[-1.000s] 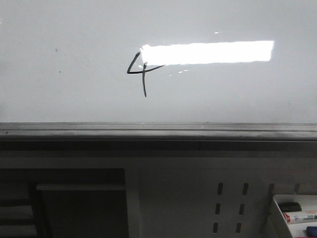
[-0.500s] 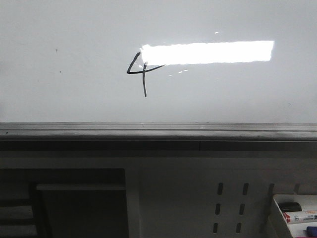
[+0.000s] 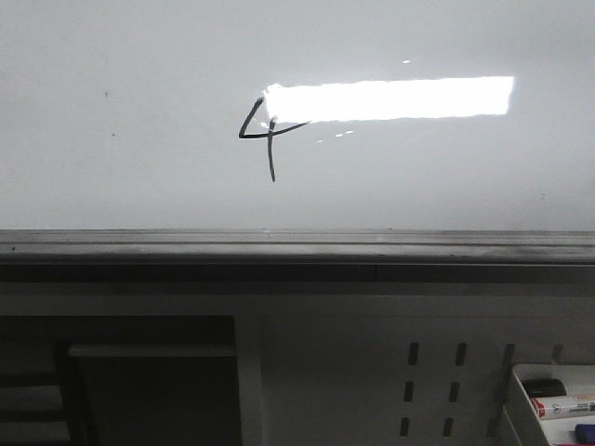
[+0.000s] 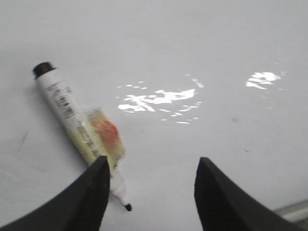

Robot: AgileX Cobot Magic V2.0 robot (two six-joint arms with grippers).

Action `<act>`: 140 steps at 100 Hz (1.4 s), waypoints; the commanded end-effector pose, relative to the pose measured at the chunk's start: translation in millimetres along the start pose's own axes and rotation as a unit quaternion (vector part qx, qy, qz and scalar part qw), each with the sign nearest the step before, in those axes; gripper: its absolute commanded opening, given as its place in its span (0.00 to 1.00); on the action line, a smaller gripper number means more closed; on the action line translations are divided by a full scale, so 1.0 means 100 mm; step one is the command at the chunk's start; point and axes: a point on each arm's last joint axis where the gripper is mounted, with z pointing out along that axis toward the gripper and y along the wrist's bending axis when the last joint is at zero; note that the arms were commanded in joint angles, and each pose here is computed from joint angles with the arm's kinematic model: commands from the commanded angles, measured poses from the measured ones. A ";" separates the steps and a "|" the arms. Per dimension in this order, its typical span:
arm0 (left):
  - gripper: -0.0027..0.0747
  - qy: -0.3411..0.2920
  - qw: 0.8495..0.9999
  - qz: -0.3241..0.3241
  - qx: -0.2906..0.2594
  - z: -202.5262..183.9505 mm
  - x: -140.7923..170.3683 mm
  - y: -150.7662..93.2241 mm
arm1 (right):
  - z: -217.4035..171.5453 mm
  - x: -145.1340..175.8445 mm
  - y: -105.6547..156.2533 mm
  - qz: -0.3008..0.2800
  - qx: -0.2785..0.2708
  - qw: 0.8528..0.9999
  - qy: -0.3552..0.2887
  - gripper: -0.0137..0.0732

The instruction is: Write number 4 on whiteboard

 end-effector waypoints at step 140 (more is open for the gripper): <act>0.01 -0.155 0.983 -0.069 -0.074 -0.73 0.60 -0.07 | 0.54 1.22 0.19 0.054 0.015 0.975 -0.213 0.07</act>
